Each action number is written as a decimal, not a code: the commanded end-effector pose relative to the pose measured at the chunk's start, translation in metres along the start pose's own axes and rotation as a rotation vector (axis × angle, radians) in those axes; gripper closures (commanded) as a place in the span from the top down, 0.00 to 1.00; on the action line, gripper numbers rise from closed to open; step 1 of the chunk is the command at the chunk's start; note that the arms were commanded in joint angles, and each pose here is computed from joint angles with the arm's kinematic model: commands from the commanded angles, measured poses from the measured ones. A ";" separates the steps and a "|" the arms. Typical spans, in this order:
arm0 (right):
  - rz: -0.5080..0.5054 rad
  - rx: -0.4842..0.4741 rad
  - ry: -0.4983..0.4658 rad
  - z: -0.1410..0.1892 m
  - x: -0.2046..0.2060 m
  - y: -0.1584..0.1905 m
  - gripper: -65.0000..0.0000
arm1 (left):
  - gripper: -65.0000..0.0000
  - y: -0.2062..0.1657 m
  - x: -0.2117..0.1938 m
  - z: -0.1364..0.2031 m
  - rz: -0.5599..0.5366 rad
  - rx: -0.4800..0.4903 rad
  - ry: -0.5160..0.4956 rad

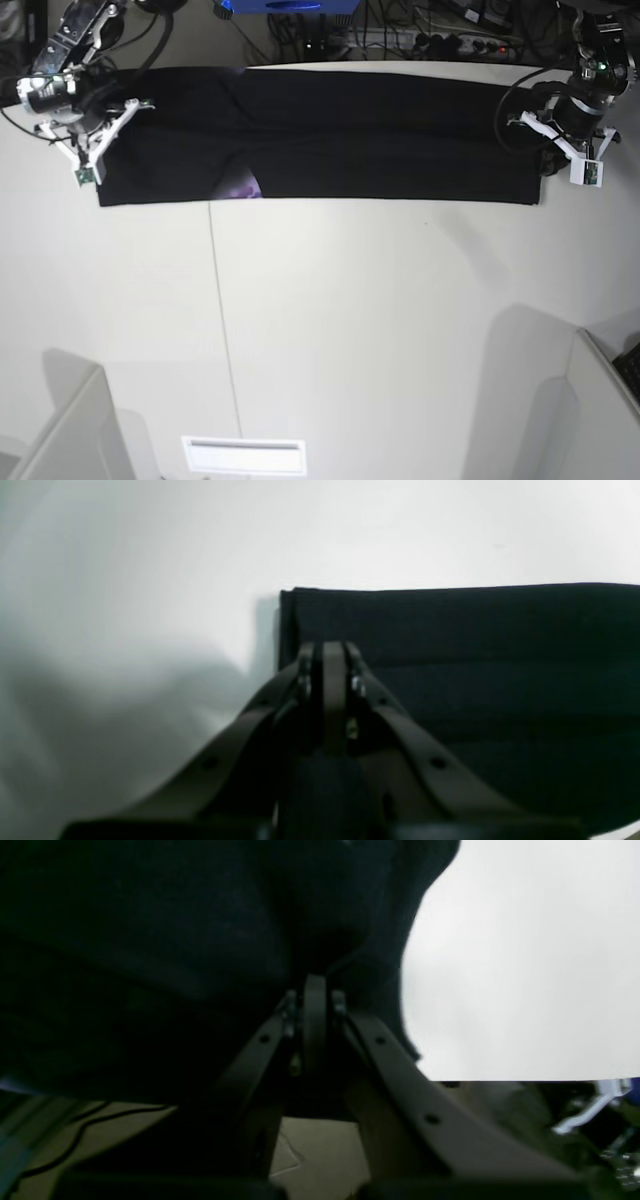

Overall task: Fold the T-shirt properly
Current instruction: 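Lay the folded hem down and open both grippers, then grasp the folded strip's ends and pull it away from the robot, then grasp the strip's end with the left gripper and fold it toward the right gripper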

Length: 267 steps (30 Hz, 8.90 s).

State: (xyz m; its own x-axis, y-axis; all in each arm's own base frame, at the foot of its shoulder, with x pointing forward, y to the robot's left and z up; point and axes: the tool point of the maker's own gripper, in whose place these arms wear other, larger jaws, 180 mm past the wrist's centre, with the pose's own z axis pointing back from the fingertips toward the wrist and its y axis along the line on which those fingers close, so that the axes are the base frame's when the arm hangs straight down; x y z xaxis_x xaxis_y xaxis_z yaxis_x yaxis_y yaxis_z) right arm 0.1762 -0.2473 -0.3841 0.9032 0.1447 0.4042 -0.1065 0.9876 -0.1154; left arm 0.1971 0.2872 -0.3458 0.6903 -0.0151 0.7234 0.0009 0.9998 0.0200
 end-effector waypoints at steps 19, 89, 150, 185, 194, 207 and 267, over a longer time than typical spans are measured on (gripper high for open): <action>0.026 -0.031 -0.012 0.005 0.005 -0.012 0.00 | 0.00 0.004 -0.009 0.010 -0.014 0.007 0.018; 0.123 0.068 -0.324 0.000 0.135 0.027 0.00 | 0.00 0.041 0.063 0.006 0.344 0.034 -0.164; 0.118 0.092 -0.247 -0.008 0.098 0.037 0.00 | 0.00 0.019 -0.048 -0.092 0.455 -0.185 0.105; 0.045 0.275 -0.335 0.001 0.104 0.067 0.00 | 0.00 -0.103 0.017 -0.041 -0.082 -0.197 -0.013; 0.045 0.277 -0.334 0.000 0.104 0.067 0.00 | 0.00 -0.153 0.025 -0.050 -0.023 -0.275 -0.017; 0.044 0.276 -0.334 0.000 0.104 0.067 0.00 | 0.00 -0.203 0.038 -0.060 -0.014 -0.367 -0.019; 0.044 0.276 -0.337 0.000 0.105 0.067 0.00 | 0.00 -0.231 0.034 -0.075 0.005 -0.430 0.013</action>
State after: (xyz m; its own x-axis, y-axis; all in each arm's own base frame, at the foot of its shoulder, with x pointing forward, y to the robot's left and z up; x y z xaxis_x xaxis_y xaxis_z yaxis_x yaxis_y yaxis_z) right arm 0.2569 -0.1647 -0.3586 0.7418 0.1627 0.6505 -0.2918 0.9518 0.0947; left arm 0.2672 0.0607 -0.3889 0.7301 -0.0276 0.6828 0.2837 0.9212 -0.2661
